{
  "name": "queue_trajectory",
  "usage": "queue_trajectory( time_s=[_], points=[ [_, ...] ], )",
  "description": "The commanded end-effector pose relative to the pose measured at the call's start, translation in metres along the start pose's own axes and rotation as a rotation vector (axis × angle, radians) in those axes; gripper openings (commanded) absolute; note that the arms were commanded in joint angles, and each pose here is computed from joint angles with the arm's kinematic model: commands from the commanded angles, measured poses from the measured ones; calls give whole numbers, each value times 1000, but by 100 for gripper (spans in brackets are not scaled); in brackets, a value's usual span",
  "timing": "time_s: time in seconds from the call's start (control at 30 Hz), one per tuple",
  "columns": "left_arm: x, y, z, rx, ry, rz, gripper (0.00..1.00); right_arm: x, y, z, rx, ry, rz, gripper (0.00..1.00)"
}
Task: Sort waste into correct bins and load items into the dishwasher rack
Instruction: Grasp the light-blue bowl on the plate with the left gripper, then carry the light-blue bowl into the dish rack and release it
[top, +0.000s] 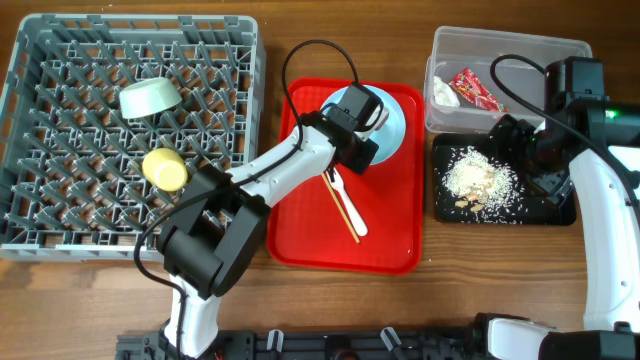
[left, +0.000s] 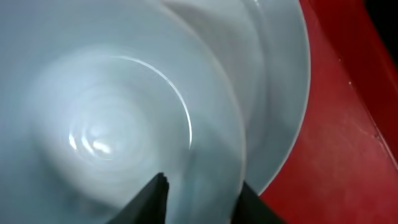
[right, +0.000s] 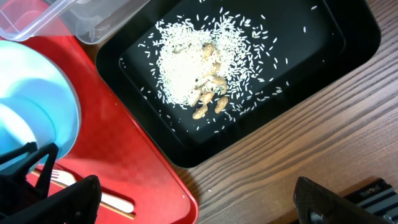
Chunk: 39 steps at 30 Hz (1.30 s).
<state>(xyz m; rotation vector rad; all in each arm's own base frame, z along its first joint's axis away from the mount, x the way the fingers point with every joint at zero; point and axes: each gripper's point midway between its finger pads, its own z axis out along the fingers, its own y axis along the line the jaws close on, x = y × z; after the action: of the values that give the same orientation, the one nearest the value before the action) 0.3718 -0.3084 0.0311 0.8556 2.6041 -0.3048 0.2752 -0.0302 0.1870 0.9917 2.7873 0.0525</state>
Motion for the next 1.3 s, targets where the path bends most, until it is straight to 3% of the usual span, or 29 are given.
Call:
queue_trajectory(
  time_s=[0.0,0.17,0.43,0.67,0.93,1.27],
  points=[
    [0,3,0,-17,1,2,23,-4,-2,-5,9,-26,-3,100],
    [0,3,0,-17,1,2,5,-4,-2,-5,9,-26,-22,100],
    [-16,0,-23,-14,-57,5,4,-4,-2,-5,10,-25,-26,100],
    [-56,12,-104,23,-250,-37,4,-4,-2,-5,10,-25,-29,100],
    [-76,68,-203,244,-465,-148,4,-4,-2,-5,10,-26,-29,100],
    [-42,166,-240,533,-571,-343,4,-4,-2,-5,9,-26,-36,100]
  ],
)
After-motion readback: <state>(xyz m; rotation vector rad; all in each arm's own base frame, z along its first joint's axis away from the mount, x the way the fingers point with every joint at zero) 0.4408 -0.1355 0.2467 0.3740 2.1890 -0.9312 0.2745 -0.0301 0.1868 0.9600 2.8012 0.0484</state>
